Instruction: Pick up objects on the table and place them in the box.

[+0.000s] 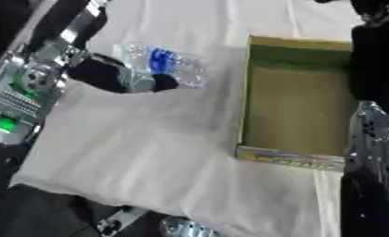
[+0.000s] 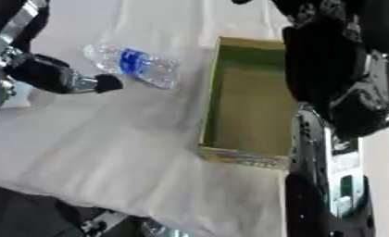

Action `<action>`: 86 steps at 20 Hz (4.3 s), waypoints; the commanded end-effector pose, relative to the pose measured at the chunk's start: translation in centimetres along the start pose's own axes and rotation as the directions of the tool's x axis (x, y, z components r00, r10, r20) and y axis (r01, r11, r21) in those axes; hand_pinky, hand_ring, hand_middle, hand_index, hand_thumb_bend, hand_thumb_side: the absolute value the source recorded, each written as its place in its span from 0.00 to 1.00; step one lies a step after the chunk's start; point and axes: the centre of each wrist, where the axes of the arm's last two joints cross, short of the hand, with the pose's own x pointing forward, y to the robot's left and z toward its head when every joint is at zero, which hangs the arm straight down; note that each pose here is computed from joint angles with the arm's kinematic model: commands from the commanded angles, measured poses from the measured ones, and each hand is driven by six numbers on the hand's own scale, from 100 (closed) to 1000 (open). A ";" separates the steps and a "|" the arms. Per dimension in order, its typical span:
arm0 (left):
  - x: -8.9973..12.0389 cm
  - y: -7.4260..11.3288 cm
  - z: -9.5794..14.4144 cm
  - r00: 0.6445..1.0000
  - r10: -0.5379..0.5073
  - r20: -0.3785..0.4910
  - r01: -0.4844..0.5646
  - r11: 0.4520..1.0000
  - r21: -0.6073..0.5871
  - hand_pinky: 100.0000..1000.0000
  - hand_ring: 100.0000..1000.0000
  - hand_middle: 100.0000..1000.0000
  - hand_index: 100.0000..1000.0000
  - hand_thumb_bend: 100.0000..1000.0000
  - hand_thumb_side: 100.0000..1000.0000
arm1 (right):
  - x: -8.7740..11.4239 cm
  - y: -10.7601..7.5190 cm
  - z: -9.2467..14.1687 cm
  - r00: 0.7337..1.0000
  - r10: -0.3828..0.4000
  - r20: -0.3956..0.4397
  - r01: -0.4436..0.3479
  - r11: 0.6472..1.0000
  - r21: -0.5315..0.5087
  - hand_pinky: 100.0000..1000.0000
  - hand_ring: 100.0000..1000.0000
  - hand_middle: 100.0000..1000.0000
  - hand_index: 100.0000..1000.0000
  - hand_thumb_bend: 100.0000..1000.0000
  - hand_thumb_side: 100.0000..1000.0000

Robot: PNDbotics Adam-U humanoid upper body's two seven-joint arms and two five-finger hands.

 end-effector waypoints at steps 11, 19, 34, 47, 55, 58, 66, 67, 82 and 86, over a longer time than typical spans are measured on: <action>-4.5 4.4 -1.0 0.975 -0.208 -0.072 0.129 0.806 -0.578 0.85 0.92 1.00 1.00 0.74 0.47 | -0.1 0.3 -0.1 1.000 -0.011 0.005 0.010 1.000 0.023 0.59 0.74 0.85 0.89 0.00 1.00; -6.3 4.2 -2.5 0.986 -0.089 -0.141 -0.016 0.792 -0.610 0.76 0.89 1.00 0.99 0.57 0.44 | 0.0 0.2 0.1 1.000 -0.013 -0.005 0.014 1.000 0.023 0.59 0.74 0.85 0.89 0.00 1.00; -8.9 0.9 -2.8 0.905 0.387 -0.179 -0.424 0.862 -0.278 0.69 0.86 1.00 0.94 0.28 0.49 | 0.1 0.2 0.0 1.000 -0.015 0.003 0.015 1.000 0.020 0.59 0.73 0.85 0.89 0.00 1.00; -10.0 0.3 -2.1 0.885 0.394 -0.249 -0.462 0.810 -0.362 0.70 0.86 1.00 0.94 0.34 0.61 | 0.0 0.2 -0.1 1.000 -0.017 0.006 0.017 0.999 0.030 0.58 0.73 0.85 0.89 0.00 1.00; -10.6 -0.9 -1.5 0.864 0.422 -0.274 -0.499 0.788 -0.361 0.70 0.86 1.00 0.94 0.31 0.64 | 0.2 0.2 -0.3 1.000 -0.017 0.009 0.017 0.999 0.036 0.58 0.73 0.85 0.89 0.00 1.00; -10.6 -1.1 -1.3 0.861 0.429 -0.274 -0.505 0.791 -0.346 0.70 0.86 1.00 0.94 0.31 0.65 | 0.2 0.1 -0.3 1.000 -0.017 0.011 0.016 0.999 0.038 0.58 0.73 0.85 0.89 0.00 1.00; -10.8 -1.3 -0.9 0.854 0.436 -0.284 -0.514 0.790 -0.333 0.70 0.85 1.00 0.93 0.30 0.68 | 0.2 0.1 -0.4 1.000 -0.018 0.012 0.018 0.999 0.046 0.58 0.73 0.85 0.89 0.00 1.00; -10.9 -1.3 -0.9 0.853 0.437 -0.285 -0.515 0.790 -0.333 0.70 0.85 1.00 0.93 0.30 0.68 | 0.2 0.1 -0.4 1.000 -0.018 0.012 0.018 0.999 0.046 0.58 0.73 0.85 0.89 0.00 1.00; -11.9 -0.1 -1.8 0.872 0.388 -0.300 -0.474 0.822 -0.315 0.71 0.86 1.00 0.94 0.30 0.68 | 0.2 0.1 -0.3 1.000 -0.020 0.008 0.019 0.998 0.052 0.58 0.73 0.85 0.88 0.00 1.00; -12.2 -0.4 -2.2 0.870 0.388 -0.305 -0.476 0.821 -0.315 0.71 0.86 1.00 0.94 0.30 0.69 | 0.2 0.1 -0.3 1.000 -0.020 0.007 0.019 0.998 0.053 0.58 0.73 0.85 0.88 0.00 1.00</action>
